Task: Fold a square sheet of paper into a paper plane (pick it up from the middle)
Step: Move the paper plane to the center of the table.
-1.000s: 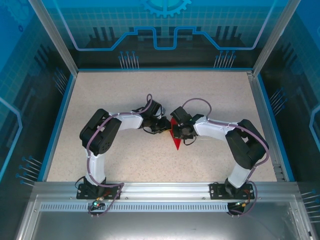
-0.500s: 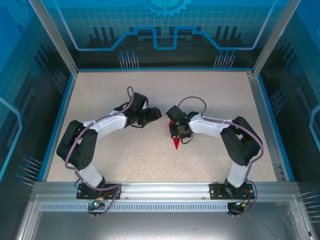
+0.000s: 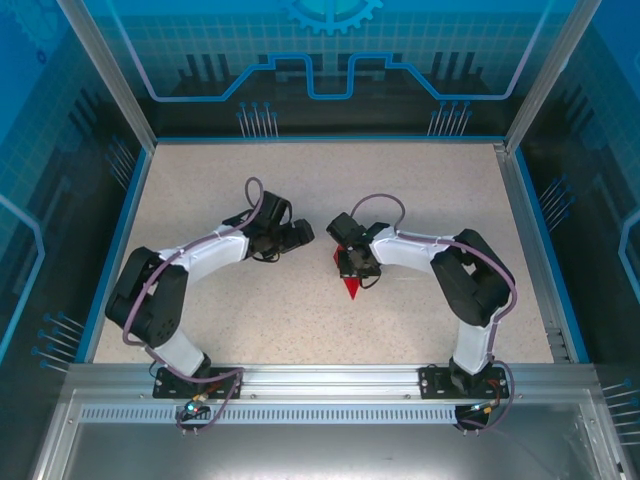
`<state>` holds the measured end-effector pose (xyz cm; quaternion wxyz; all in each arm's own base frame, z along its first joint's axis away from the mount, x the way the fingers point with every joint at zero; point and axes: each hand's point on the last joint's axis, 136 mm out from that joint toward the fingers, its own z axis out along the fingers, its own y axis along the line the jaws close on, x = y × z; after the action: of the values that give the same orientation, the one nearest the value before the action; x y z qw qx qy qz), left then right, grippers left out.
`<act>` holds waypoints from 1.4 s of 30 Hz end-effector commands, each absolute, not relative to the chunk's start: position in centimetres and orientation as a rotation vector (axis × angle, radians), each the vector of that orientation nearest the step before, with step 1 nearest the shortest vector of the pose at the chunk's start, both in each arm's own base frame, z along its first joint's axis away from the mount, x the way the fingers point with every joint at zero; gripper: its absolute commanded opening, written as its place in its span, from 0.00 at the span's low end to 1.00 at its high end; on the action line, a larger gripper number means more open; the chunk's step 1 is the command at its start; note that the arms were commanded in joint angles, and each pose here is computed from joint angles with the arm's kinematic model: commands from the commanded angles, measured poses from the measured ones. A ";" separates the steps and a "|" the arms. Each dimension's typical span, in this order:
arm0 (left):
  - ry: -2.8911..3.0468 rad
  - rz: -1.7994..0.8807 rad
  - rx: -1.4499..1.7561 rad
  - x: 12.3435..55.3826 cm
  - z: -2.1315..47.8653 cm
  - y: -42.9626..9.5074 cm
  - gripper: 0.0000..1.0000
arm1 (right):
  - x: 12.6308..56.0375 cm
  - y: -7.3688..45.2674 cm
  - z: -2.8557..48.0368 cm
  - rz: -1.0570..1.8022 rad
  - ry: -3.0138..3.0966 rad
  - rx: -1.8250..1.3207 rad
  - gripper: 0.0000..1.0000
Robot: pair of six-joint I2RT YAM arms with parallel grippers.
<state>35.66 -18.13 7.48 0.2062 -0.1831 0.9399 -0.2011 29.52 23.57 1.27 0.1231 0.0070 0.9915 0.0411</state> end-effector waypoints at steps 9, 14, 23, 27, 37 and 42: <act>2.557 -0.292 -0.602 34.2 8.7 -11.5 0.99 | 31.4 24.6 5.5 0.119 2.812 -0.043 0.10; 2.531 -0.240 -0.646 33.3 9.2 -9.3 0.98 | 35.0 25.2 7.4 0.117 2.761 -0.068 0.09; 2.549 -0.222 -0.645 32.0 8.8 -8.4 0.98 | 40.2 26.1 5.8 0.056 2.775 -0.103 0.11; 2.556 -0.224 -0.639 32.0 8.7 -8.4 0.99 | 41.3 26.0 4.6 0.038 2.793 -0.092 0.11; 2.572 -0.248 -0.630 32.1 8.4 -8.9 0.99 | 41.4 25.8 1.6 -0.009 2.857 -0.084 0.17; 2.578 -0.261 -0.631 32.2 8.3 -9.1 0.99 | 40.9 25.5 -0.1 -0.031 2.896 -0.078 0.19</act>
<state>32.73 -9.33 9.09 0.2511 -0.2350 0.9337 -0.0993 41.31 26.50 1.70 0.1499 -0.0332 0.9881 0.0070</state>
